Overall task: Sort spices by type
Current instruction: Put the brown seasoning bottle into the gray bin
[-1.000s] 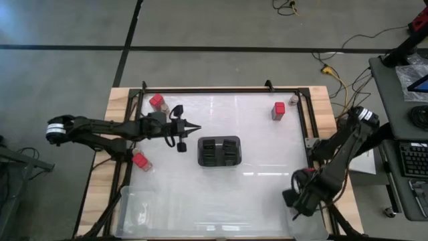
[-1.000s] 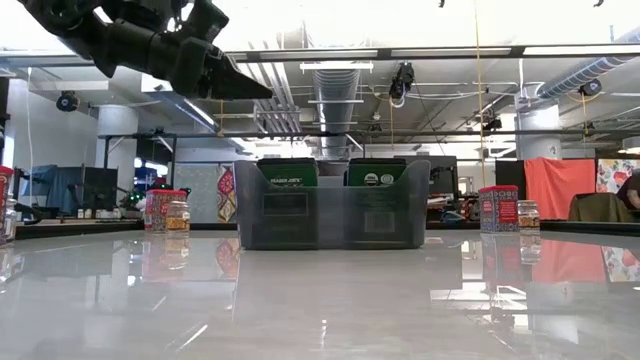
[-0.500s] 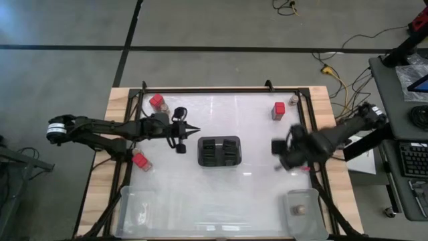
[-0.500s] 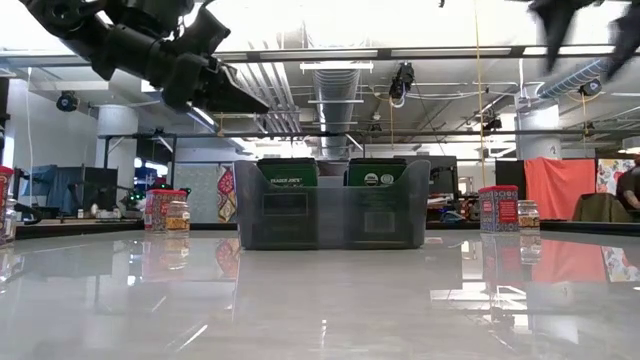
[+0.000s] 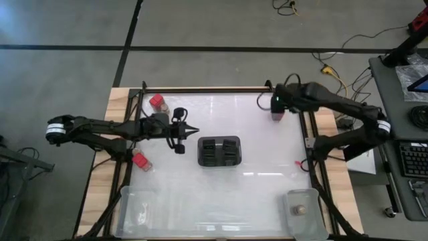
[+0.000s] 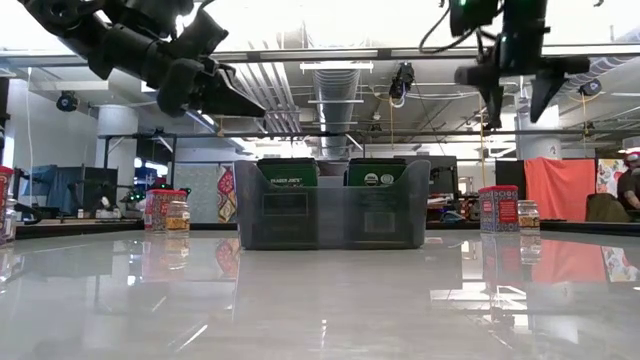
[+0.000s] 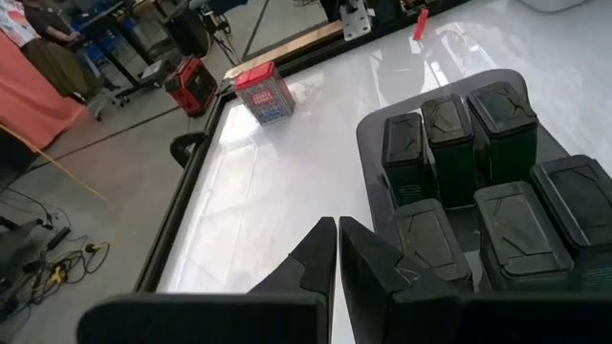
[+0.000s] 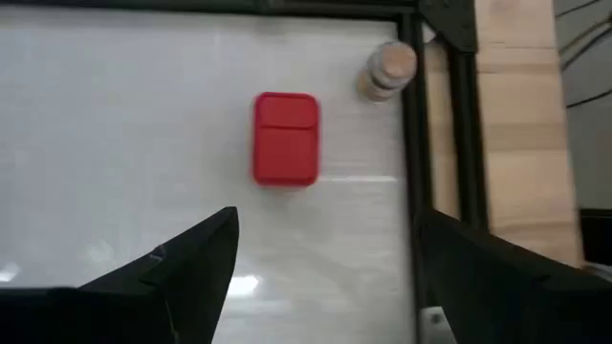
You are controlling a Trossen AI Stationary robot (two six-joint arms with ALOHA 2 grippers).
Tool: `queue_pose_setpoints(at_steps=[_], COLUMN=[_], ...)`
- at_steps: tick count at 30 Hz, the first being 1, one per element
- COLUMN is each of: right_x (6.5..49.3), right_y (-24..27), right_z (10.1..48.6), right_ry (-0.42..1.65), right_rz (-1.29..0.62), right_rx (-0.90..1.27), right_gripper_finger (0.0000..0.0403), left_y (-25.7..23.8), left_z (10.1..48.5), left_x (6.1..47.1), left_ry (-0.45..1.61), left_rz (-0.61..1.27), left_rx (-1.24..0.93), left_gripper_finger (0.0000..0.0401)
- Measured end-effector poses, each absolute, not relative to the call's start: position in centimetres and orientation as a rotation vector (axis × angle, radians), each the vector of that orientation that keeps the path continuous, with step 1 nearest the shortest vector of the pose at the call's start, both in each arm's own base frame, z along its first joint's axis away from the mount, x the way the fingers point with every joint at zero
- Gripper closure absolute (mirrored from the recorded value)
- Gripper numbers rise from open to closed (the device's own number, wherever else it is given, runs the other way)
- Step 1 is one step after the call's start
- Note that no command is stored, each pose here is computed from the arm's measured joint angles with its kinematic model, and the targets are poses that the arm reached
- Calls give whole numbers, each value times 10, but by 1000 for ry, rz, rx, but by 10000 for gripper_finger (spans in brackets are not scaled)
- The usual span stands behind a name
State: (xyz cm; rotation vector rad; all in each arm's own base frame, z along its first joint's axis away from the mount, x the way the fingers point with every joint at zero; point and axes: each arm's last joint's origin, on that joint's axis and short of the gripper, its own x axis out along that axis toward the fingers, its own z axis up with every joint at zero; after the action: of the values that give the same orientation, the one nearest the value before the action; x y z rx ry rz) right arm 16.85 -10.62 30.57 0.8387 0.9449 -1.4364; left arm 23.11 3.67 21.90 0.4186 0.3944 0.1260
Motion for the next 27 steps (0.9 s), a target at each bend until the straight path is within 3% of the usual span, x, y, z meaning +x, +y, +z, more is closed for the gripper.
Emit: queue_pose_setpoints(at_steps=[5, 15, 27], right_x=[160, 166, 169], right_y=[-140, -190, -255], right_z=[292, 261, 250], right_ry=[1136, 1544, 1617], right_rz=[-1371, -1165, -1108], right_rx=[872, 718, 735], right_gripper_finger=[109, 112, 117], left_y=[37, 35, 51], left_z=[217, 218, 222], left_x=[230, 231, 230], left_ry=[416, 381, 355], left_rz=[121, 28, 111], left_rx=[424, 466, 463], left_gripper_finger=[400, 400, 400])
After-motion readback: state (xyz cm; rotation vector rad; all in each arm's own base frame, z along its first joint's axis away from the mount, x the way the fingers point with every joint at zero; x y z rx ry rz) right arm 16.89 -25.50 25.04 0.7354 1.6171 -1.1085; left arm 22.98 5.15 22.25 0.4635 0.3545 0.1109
